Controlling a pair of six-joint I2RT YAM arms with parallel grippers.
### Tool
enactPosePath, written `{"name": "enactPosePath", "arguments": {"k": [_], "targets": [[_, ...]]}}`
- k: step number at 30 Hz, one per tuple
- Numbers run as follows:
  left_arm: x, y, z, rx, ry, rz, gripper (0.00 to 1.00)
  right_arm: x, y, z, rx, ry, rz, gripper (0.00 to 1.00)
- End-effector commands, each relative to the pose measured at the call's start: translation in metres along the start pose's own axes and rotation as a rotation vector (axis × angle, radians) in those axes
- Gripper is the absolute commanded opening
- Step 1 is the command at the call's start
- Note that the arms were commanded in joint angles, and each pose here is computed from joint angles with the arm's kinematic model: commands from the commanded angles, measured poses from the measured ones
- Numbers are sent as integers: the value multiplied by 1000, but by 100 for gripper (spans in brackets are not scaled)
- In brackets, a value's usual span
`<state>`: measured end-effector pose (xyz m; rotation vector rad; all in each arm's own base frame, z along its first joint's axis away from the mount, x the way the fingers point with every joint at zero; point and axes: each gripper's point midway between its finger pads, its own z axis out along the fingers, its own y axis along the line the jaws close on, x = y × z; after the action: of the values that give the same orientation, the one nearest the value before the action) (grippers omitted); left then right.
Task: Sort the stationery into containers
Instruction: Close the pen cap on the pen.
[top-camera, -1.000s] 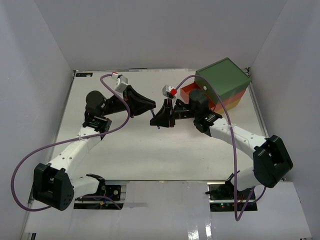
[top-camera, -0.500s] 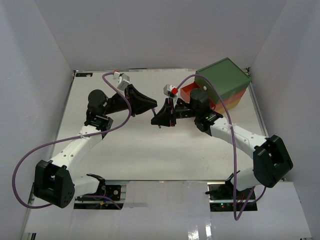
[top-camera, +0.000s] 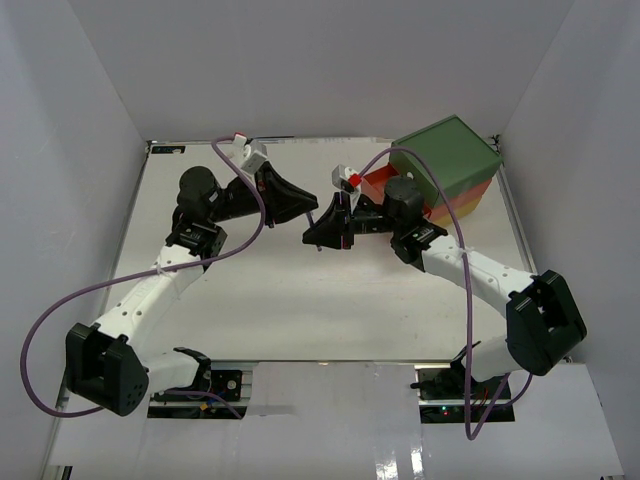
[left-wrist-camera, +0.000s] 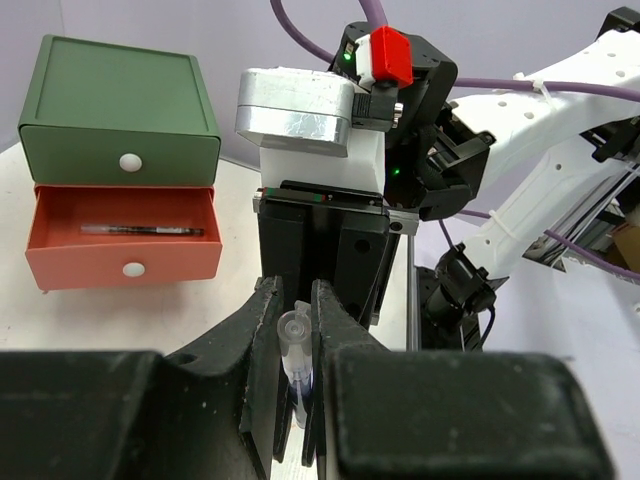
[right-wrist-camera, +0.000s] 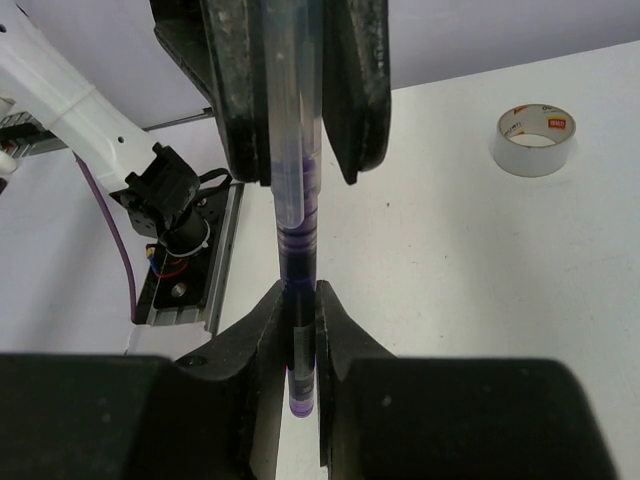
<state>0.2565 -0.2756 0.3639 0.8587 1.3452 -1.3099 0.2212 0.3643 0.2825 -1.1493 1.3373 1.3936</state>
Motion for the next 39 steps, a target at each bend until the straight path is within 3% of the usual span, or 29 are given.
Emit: {"name": "enactPosePath", "arguments": {"k": [1, 9, 14, 24, 30, 35, 39], "targets": [[14, -8, 1, 22, 51, -53, 15, -45, 3, -4, 5, -128, -183, 8], [-8, -8, 4, 25, -36, 33, 17, -6, -3, -3, -2, -72, -98, 8], [-17, -8, 6, 24, -61, 64, 24, 12, -6, -3, -7, -43, -56, 8], [-19, -6, 7, 20, -68, 79, 50, 30, -10, -4, 11, -19, -18, 8], [-26, 3, 6, -43, -81, 81, 72, 42, -19, -9, 70, -3, -2, 8], [-21, 47, -10, -333, -78, 11, 85, 49, -73, -37, 415, 145, -2, 8], [-1, 94, -46, -634, -58, -48, 87, 42, -112, -83, 723, 260, -74, 8]]}}
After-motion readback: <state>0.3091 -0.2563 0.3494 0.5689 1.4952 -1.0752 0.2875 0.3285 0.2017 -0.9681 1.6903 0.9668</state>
